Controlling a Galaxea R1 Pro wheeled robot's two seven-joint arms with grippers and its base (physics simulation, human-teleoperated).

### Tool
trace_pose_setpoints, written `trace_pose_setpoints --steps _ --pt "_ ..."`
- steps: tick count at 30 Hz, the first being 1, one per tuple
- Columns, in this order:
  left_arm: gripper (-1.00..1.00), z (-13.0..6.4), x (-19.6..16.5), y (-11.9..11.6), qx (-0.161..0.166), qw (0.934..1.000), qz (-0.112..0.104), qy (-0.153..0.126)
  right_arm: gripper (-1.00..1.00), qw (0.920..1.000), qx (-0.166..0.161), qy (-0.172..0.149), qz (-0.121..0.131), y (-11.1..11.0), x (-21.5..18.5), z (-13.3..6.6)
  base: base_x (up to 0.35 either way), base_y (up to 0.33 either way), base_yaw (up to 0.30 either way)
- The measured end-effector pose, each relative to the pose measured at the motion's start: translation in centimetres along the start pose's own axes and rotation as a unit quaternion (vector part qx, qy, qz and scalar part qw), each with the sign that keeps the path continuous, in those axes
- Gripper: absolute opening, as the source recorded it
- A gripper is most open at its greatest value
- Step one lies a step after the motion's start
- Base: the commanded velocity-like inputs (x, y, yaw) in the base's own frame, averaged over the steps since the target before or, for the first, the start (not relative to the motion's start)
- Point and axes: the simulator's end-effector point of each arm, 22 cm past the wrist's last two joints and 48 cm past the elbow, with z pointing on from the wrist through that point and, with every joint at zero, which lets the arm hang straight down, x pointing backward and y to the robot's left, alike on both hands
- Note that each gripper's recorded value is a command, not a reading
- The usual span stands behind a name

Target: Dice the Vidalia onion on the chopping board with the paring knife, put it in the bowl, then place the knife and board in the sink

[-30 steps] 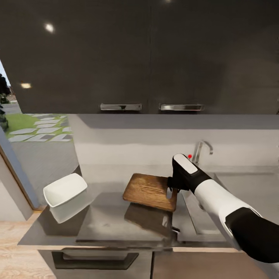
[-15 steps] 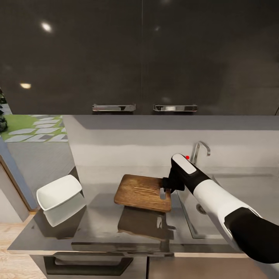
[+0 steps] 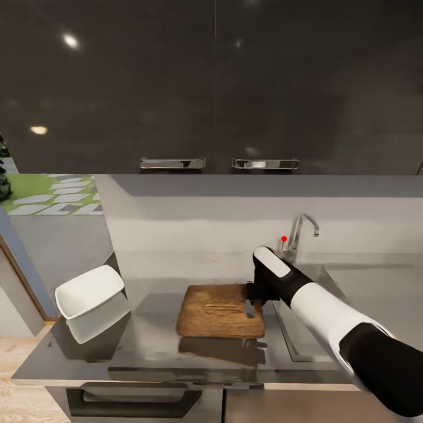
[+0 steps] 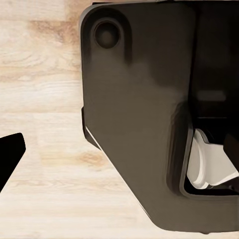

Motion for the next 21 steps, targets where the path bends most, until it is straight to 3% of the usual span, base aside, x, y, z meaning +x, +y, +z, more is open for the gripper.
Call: trace_pose_setpoints --steps 3,7,12,15,21 --pt "1.00 0.0 0.0 0.0 0.000 1.0000 0.000 0.000 -1.00 0.9997 0.014 -0.004 -0.022 0.1 0.3 0.4 0.000 0.000 0.000" --pt "1.00 0.0 -0.1 -0.1 0.001 1.0000 0.000 0.000 -1.00 0.9995 -0.005 -0.005 -0.030 1.3 0.6 0.6 0.000 0.000 0.000" --pt "1.00 0.0 -0.1 -0.1 0.001 1.0000 0.000 -0.001 -1.00 0.9983 0.009 -0.010 -0.057 1.4 0.9 1.1 0.000 0.000 0.000" --pt "1.00 0.0 -0.1 -0.1 0.001 1.0000 0.000 0.000 -1.00 0.9982 0.006 -0.010 -0.059 1.6 0.9 1.1 0.000 0.000 0.000" --pt "1.00 0.0 0.0 -0.1 0.001 1.0000 0.000 0.000 -1.00 0.9971 -0.050 -0.006 -0.057 3.9 1.2 1.0 0.000 0.000 0.000"
